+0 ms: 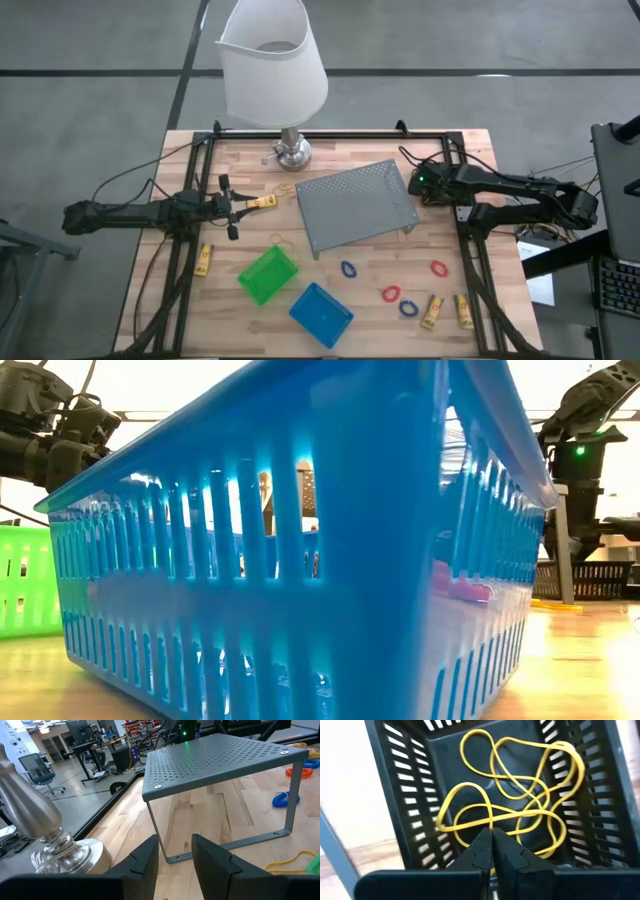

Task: Pick & Place Office Desk Supplies
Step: Put the yellow rubber band into the black basket

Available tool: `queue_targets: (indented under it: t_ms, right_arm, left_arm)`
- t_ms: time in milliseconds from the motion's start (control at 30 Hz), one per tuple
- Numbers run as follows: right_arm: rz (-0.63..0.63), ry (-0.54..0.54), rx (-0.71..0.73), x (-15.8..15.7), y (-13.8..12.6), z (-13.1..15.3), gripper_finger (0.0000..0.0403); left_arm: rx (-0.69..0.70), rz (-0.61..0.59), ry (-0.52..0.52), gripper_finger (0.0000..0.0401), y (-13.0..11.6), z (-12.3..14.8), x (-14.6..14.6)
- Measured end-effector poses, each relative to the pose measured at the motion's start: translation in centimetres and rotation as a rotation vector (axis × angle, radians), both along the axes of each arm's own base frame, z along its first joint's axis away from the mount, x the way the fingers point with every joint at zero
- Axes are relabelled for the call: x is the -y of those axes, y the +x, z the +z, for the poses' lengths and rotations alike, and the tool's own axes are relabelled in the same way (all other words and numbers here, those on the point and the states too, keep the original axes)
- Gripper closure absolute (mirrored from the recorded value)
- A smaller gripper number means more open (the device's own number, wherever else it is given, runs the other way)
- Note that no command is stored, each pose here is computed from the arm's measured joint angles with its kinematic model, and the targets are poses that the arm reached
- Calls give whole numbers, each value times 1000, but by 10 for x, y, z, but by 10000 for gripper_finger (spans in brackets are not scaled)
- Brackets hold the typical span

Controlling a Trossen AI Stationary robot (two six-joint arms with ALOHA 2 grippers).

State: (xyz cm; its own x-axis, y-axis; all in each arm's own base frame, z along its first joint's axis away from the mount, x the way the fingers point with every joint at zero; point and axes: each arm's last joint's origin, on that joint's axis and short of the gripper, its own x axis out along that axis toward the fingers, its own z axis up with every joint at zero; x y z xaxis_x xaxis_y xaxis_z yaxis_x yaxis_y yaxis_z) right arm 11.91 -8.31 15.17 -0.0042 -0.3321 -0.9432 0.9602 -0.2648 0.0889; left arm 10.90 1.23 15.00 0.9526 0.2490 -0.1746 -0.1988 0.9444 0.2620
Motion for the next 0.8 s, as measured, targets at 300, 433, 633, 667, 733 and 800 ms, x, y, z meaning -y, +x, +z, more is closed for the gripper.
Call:
queue_targets:
  t_ms: [300, 433, 633, 667, 733, 800]
  right_arm:
    - [15, -5, 1, 0, 0, 0, 394]
    - [25, -14, 10, 1, 2, 1, 394]
    - [22, -14, 12, 1, 2, 1, 394]
    - [21, -14, 12, 1, 2, 1, 394]
    - [21, -14, 12, 1, 2, 0, 394]
    - [21, -14, 12, 1, 2, 0, 394]
  left_arm:
    - [0, 0, 0, 283, 0, 0, 0]
    - [-1, 0, 0, 283, 0, 0, 0]
    - [0, 0, 0, 283, 0, 0, 0]
    - [-1, 0, 0, 283, 0, 0, 0]
    - [-1, 0, 0, 283, 0, 0, 0]
    - [-1, 0, 0, 283, 0, 0, 0]
